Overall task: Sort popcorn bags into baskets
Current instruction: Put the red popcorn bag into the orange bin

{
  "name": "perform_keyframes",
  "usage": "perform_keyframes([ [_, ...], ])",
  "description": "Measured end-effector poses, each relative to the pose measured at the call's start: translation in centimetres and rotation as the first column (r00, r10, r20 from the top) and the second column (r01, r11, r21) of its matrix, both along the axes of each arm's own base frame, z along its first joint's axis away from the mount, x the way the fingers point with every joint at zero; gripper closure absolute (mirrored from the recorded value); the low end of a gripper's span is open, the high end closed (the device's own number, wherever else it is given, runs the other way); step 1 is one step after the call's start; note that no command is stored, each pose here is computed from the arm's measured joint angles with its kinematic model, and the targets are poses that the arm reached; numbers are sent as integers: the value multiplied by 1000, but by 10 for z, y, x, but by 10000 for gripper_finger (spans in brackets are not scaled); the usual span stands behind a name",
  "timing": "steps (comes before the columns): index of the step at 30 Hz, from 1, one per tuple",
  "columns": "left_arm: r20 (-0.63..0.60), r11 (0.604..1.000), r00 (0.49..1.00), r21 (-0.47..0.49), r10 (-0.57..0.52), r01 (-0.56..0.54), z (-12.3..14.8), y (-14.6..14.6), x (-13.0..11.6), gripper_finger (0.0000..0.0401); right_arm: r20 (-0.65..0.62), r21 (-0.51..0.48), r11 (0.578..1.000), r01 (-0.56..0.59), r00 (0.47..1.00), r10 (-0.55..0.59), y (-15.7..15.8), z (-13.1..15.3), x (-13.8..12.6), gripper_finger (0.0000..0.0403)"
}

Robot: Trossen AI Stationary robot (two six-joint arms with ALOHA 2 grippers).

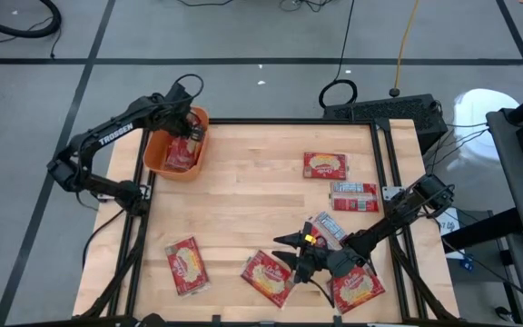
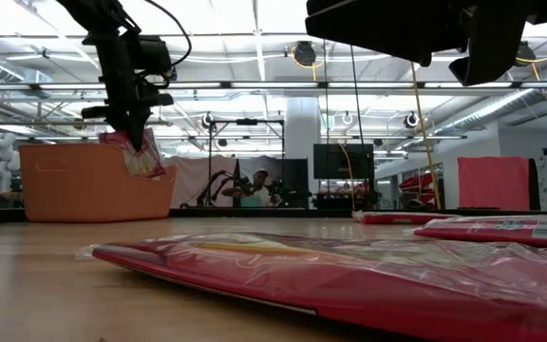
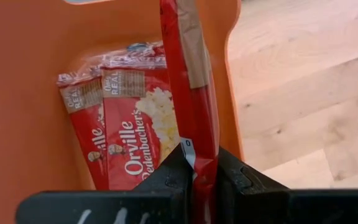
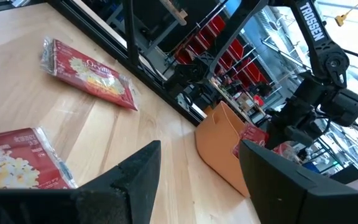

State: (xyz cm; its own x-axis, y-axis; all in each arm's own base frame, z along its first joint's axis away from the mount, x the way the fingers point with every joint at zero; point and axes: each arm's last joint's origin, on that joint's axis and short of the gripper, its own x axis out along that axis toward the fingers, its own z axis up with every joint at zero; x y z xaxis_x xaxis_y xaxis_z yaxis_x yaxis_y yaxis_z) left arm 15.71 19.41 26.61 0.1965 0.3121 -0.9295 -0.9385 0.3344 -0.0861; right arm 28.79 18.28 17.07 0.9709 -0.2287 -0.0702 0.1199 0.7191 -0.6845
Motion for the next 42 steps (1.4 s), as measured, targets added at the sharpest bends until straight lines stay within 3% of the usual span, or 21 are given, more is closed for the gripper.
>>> perform_keyframes([
  [18, -61, 998, 998, -65, -16, 12, -22, 11, 9, 359, 0, 0, 1000, 0, 1000, 0, 0, 0, 0, 193],
  [31, -224, 999, 973, 0, 51, -52, -22, 10, 1, 231, 0, 1, 1000, 0, 1000, 0, 0, 0, 0, 193],
  [37, -277, 999, 960, -12, 44, -49, -23, 7, -2, 202, 0, 1, 1000, 0, 1000, 0, 0, 0, 0, 193],
  [42, -284, 1000, 959, -16, 8, -13, -23, 1, 5, 201, -2, -1, 1000, 0, 1000, 0, 0, 0, 0, 193],
])
